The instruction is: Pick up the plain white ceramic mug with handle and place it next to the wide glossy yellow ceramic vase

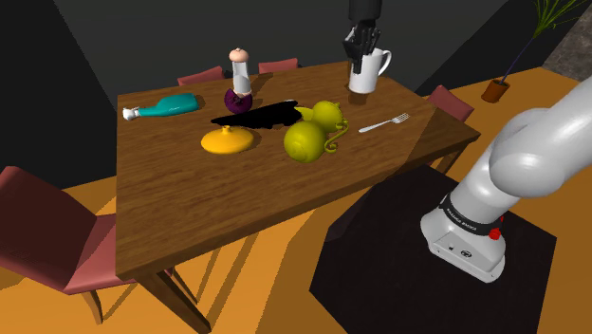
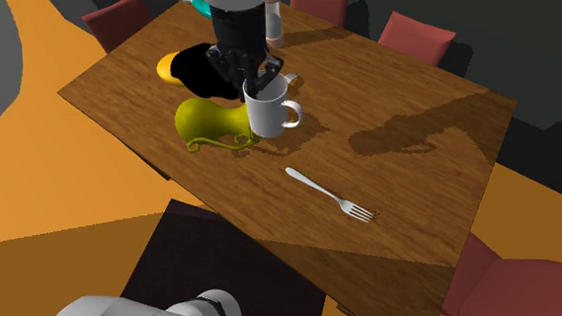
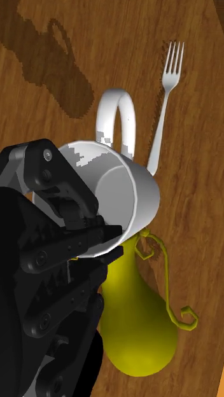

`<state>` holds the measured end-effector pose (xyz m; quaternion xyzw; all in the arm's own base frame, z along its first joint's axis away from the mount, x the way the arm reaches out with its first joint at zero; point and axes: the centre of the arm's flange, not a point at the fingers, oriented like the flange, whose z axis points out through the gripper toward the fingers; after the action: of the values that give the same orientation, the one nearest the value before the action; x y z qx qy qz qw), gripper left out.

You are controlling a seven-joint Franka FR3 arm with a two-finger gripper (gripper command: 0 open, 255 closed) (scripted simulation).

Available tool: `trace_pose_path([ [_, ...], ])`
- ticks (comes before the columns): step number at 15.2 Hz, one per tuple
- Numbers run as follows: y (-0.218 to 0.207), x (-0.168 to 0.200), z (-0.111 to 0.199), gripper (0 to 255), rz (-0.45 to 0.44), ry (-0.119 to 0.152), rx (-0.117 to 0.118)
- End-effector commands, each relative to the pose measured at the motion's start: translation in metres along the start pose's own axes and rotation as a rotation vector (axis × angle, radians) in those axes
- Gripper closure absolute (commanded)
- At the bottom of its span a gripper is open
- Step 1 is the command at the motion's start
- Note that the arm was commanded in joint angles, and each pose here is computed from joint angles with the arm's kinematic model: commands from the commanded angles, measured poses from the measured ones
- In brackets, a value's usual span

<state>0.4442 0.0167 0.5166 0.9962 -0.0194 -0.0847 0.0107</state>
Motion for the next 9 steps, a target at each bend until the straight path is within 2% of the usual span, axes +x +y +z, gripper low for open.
trace_pose_path([
  [1, -0.028, -0.004, -0.003, 255, 0.001, 0.000, 0.000],
  [9, -0.133, -0.013, -0.004, 255, 0.001, 0.000, 0.000],
])
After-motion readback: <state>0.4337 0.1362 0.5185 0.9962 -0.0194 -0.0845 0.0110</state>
